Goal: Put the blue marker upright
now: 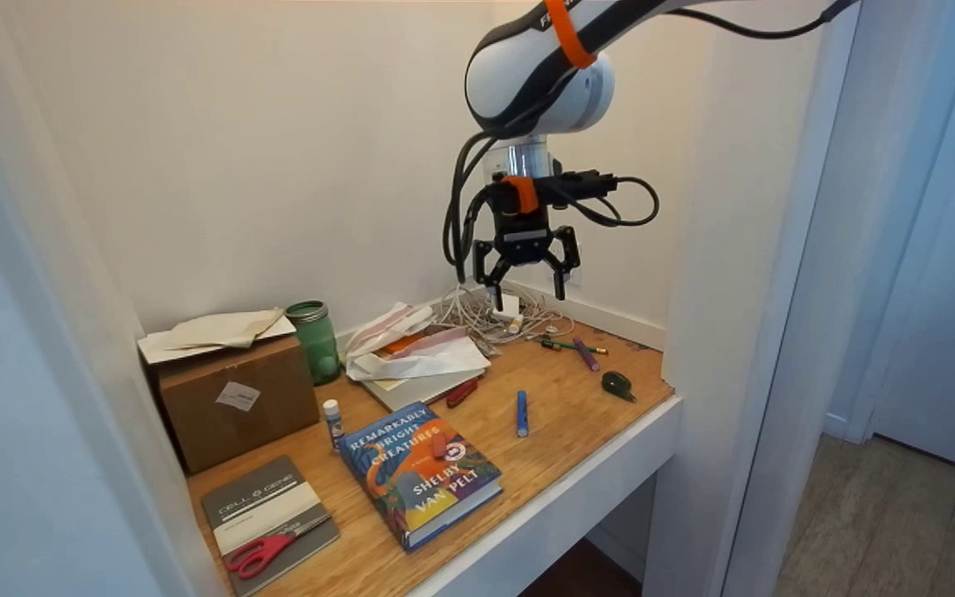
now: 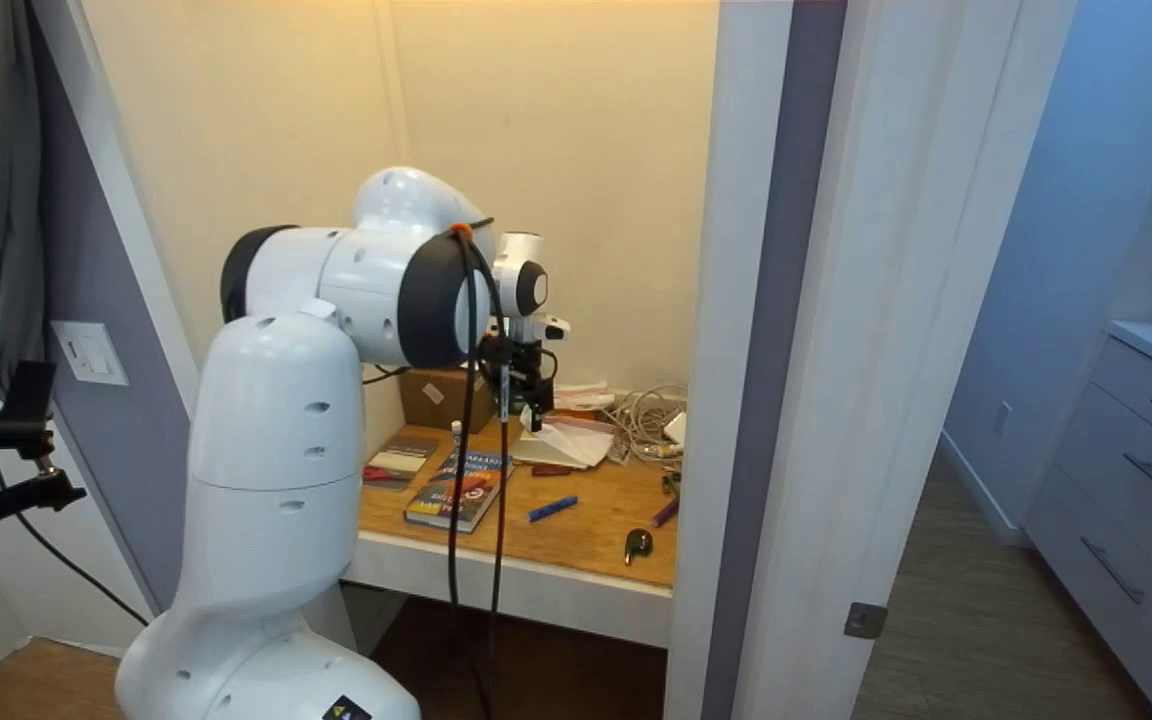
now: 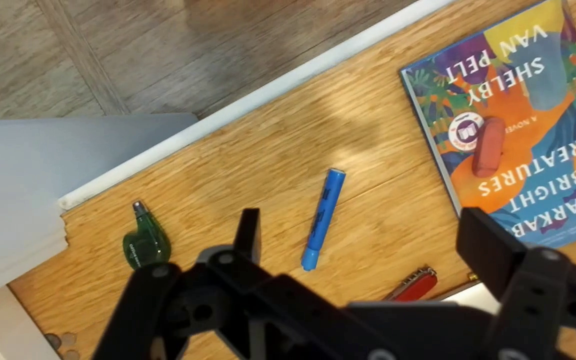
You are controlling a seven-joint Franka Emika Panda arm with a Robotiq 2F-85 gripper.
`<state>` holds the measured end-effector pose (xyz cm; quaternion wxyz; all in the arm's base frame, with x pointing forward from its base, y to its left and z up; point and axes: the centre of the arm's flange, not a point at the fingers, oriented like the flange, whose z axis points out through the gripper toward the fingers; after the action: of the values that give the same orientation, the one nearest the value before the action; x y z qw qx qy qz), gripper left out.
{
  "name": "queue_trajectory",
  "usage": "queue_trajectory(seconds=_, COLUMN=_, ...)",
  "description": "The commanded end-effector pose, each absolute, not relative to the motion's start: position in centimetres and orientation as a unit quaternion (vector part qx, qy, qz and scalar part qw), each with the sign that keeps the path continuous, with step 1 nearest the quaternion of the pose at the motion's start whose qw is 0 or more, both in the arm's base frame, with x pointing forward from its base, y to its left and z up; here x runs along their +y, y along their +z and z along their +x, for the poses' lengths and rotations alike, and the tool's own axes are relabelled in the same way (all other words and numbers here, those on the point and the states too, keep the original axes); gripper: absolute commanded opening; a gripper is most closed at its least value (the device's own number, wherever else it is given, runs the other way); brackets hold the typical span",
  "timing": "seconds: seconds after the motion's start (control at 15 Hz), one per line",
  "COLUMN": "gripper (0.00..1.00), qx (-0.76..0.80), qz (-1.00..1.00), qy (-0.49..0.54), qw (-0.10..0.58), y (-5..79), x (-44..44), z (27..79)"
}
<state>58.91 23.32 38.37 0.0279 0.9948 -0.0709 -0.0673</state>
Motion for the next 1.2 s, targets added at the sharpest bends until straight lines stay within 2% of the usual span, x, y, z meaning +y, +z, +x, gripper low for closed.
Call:
queue_trajectory(seconds=0.0, gripper=1.0, qx=-0.057, qz=0.995, qy=-0.083, qw=0.019, y=35.2, x=24.5, z=62.5)
queue_trajectory(seconds=0.07, gripper=1.0, qx=-0.054, qz=0.995, qy=-0.088, qw=0.018, y=34.2, x=24.6, z=62.9)
queue_trajectory(seconds=0.13, gripper=1.0, qx=-0.062, qz=0.994, qy=-0.084, qw=0.03, y=35.1, x=23.7, z=60.6)
queue_trajectory(seconds=0.67, gripper=1.0, qx=-0.063, qz=0.994, qy=-0.084, qw=0.034, y=34.6, x=23.6, z=60.9)
queue_trajectory(seconds=1.13, gripper=1.0, qx=-0.053, qz=0.985, qy=-0.163, qw=-0.003, y=28.4, x=20.7, z=65.5)
